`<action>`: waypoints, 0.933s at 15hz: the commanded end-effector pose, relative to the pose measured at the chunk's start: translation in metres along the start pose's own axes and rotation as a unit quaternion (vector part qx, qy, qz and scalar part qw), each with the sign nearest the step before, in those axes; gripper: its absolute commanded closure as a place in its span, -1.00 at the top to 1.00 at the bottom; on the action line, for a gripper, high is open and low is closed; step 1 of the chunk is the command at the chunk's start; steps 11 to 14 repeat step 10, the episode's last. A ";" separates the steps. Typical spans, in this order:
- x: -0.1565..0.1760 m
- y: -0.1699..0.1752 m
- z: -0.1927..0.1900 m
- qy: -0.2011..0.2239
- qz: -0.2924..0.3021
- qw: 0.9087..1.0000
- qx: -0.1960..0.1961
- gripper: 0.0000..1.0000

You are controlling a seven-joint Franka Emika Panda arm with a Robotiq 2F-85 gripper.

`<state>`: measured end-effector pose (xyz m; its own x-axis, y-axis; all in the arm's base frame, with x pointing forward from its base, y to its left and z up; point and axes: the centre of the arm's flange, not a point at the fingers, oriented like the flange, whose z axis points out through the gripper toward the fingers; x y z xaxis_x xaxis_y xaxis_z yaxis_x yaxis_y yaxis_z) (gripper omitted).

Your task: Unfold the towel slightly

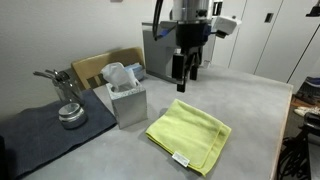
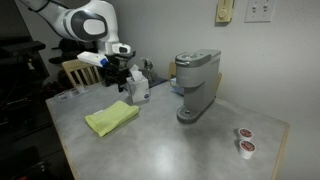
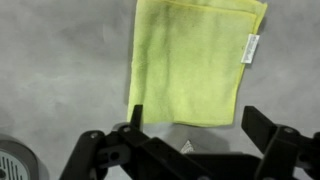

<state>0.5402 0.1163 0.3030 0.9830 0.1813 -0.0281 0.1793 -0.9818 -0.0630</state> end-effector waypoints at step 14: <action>-0.014 -0.019 -0.055 0.042 0.042 0.998 -0.005 1.00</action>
